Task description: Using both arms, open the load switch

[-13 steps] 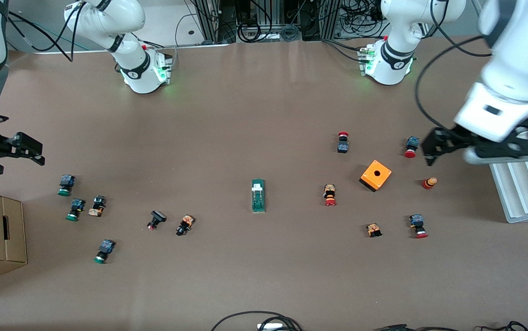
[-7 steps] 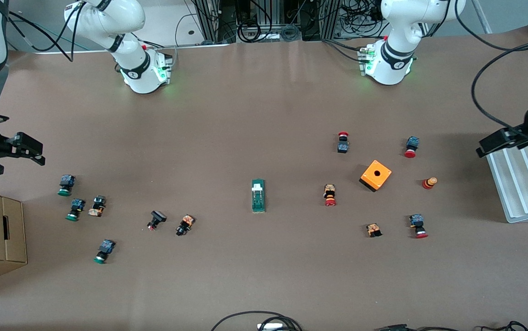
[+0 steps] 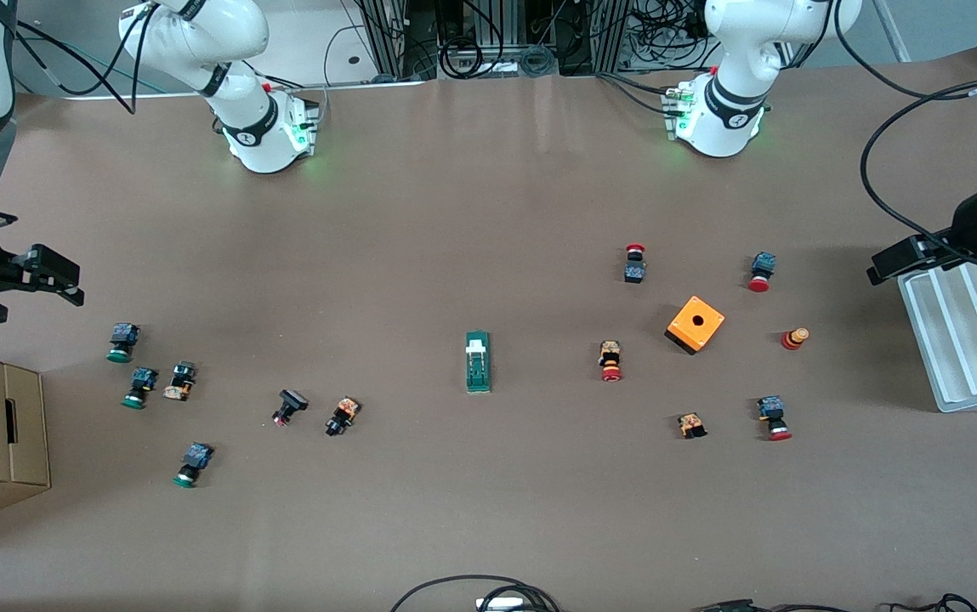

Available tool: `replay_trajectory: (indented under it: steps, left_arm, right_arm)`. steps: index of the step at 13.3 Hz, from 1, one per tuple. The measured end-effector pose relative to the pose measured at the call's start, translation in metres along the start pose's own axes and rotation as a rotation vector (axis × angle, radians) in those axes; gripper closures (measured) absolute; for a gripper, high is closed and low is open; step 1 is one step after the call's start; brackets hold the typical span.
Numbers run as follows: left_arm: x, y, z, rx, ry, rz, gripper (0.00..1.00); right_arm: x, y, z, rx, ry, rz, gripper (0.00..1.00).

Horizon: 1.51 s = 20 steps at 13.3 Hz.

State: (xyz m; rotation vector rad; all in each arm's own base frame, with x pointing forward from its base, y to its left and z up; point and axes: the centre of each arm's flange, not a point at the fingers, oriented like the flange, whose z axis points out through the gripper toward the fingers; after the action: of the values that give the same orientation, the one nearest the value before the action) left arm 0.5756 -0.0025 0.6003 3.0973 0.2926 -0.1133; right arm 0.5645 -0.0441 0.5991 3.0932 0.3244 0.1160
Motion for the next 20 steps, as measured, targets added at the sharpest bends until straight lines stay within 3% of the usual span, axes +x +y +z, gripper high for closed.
replay_trajectory:
  steps: [20]
  left_arm:
    - [0.002, -0.02, -0.003, 0.002, -0.004, 0.081, 0.0]
  right_arm:
    - [0.0, 0.0, 0.0, 0.0, 0.001, 0.001, 0.0]
